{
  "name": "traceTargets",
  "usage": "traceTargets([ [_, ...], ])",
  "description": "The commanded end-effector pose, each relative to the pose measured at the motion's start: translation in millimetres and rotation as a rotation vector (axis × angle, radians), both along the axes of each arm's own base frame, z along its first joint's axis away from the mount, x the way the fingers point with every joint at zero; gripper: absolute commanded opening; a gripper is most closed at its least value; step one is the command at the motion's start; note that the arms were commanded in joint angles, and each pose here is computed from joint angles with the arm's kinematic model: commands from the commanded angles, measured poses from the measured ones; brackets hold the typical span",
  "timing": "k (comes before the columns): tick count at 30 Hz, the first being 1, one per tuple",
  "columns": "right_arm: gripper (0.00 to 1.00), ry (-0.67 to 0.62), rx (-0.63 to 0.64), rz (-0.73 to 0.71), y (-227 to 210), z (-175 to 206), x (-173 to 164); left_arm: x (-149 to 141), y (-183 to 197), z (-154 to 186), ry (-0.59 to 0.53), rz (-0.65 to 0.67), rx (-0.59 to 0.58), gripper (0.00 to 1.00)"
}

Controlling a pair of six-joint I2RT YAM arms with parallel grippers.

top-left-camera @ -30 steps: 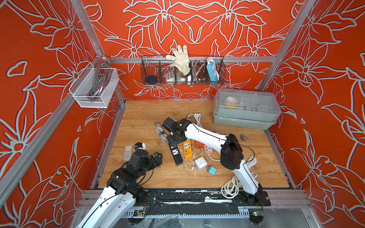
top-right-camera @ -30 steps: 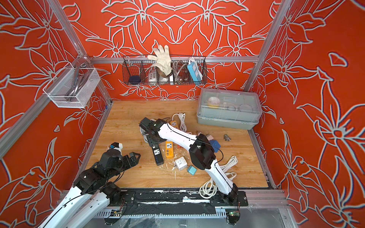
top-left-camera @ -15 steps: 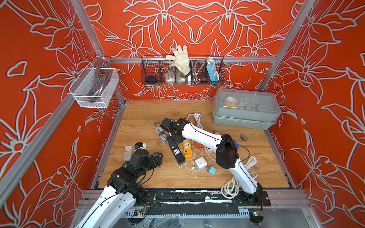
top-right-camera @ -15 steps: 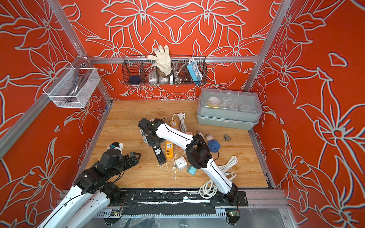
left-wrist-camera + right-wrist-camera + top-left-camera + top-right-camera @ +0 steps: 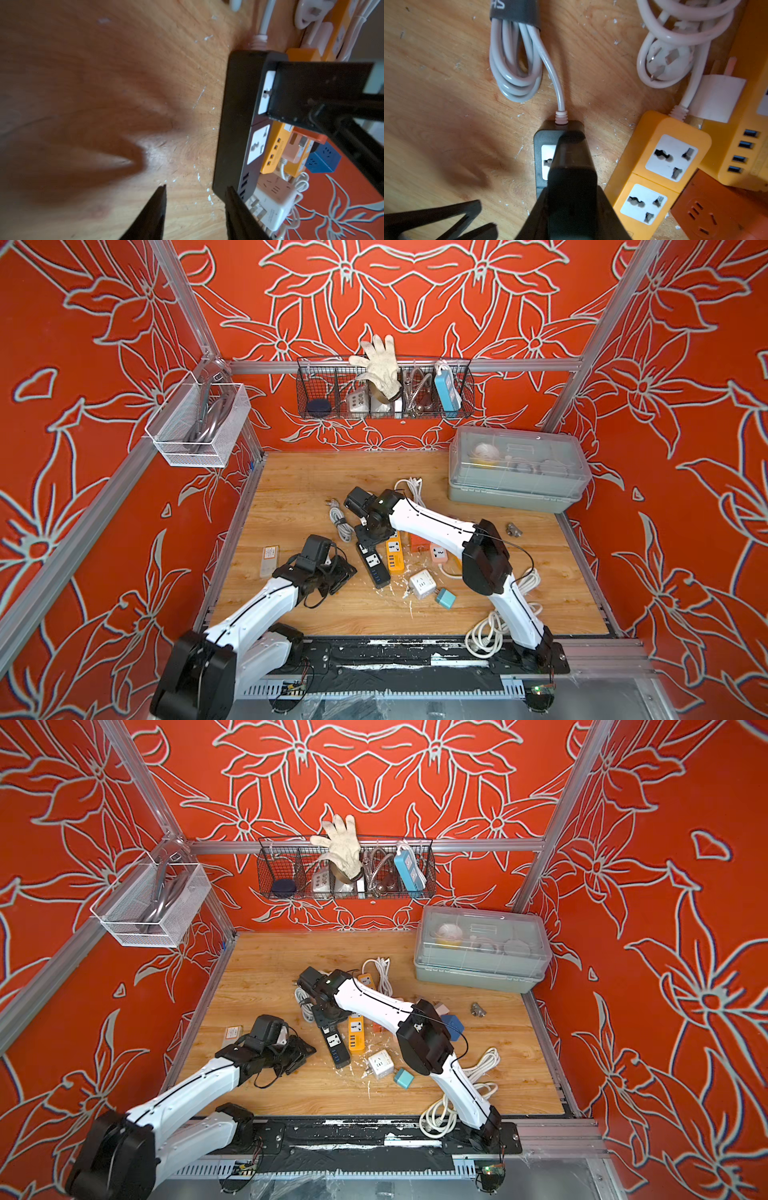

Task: Pull the plug off the socket
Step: Remove the plug from the socket.

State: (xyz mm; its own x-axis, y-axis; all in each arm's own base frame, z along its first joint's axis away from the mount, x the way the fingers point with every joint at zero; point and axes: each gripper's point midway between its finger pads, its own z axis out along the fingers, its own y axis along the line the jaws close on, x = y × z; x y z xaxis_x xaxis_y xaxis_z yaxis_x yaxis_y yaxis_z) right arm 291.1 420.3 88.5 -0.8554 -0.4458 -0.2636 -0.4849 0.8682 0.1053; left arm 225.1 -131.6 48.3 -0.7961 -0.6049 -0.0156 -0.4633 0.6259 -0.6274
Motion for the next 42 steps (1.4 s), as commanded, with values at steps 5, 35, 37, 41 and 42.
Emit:
traceTargets([
  [5, 0.18, 0.070, 0.051, -0.021, -1.8, -0.7, -9.4, 43.2, -24.3, 15.8, -0.058, -0.011, -0.178, 0.42],
  [35, 0.16, 0.081, -0.018, -0.036, -3.9, 26.7, -5.8, -11.2, 21.9, -105.4, 0.483, 0.165, -0.033, 0.27],
  [37, 0.15, 0.071, -0.006, -0.027, -1.2, 25.9, -21.3, -10.6, 22.1, -107.0, 0.487, 0.168, -0.038, 0.26],
  [41, 0.15, 0.055, 0.023, -0.067, 8.8, 27.4, -32.0, -6.8, 22.5, -105.9, 0.480, 0.163, -0.033, 0.26],
  [42, 0.15, 0.050, 0.027, -0.079, 11.4, 28.9, -28.8, -5.9, 22.2, -105.8, 0.480, 0.162, -0.034, 0.26],
])
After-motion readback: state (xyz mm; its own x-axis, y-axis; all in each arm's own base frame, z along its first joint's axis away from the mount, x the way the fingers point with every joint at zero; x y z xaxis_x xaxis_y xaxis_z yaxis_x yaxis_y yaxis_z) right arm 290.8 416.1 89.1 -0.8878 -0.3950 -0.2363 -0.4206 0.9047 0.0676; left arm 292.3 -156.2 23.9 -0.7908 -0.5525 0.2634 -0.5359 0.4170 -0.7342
